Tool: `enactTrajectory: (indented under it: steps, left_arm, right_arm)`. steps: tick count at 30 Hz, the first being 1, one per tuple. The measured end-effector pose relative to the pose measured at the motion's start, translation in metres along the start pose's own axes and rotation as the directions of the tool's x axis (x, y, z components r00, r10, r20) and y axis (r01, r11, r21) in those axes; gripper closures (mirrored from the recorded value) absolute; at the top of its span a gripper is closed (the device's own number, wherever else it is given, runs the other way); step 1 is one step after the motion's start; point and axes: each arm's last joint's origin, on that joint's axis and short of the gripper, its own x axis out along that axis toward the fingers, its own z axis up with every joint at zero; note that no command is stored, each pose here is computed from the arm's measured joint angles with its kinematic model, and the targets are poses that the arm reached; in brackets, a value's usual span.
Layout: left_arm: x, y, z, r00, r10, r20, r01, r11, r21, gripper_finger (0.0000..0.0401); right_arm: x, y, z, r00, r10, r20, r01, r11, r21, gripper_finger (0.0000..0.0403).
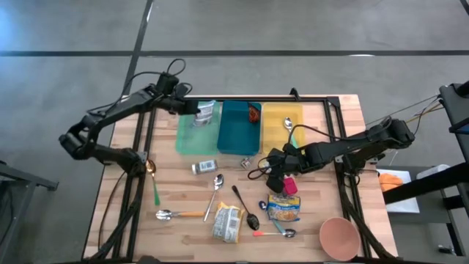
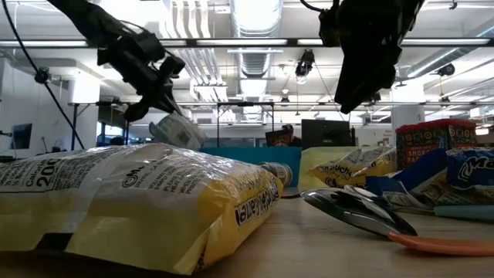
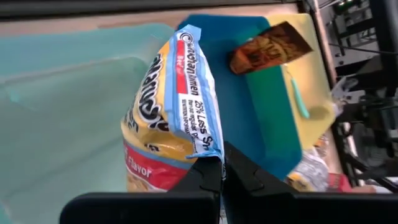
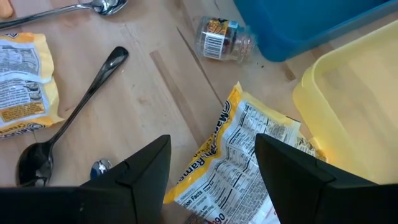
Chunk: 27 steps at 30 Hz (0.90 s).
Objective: Pick & Place Food Item
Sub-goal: Put the light blue noodle pack into the green bin
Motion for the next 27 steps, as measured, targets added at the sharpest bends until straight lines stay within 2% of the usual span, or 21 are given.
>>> enactTrajectory:
  steps: [5,8,14,21,27]
  left_arm:
    - [0.007,0.004,0.008,0.999,-0.009,0.034,0.007,0.997,0.077,0.0400]
    - [0.010,0.010,0.010,0.999,0.009,0.039,-0.012,0.996,0.084,0.0400]
    - [0.021,0.026,0.010,0.995,0.102,-0.004,-0.102,0.994,0.028,0.0400]
    - [0.032,0.036,0.009,0.982,0.186,-0.025,-0.185,0.983,0.013,0.0400]
    - [0.027,0.041,0.006,0.938,0.346,-0.010,-0.346,0.938,-0.011,0.0400]
  right_arm:
    - [0.000,0.000,0.000,1.000,0.000,0.001,0.000,1.000,0.001,0.0172]
    - [0.000,0.000,0.000,1.000,0.000,0.002,0.000,1.000,0.000,0.0172]
    - [0.000,0.000,0.000,1.000,-0.005,0.007,0.005,1.000,0.001,0.0172]
    - [0.000,0.000,0.000,1.000,-0.007,0.009,0.007,1.000,0.004,0.0172]
    - [0.000,0.000,0.000,1.000,-0.007,0.009,0.006,1.000,0.016,0.0172]
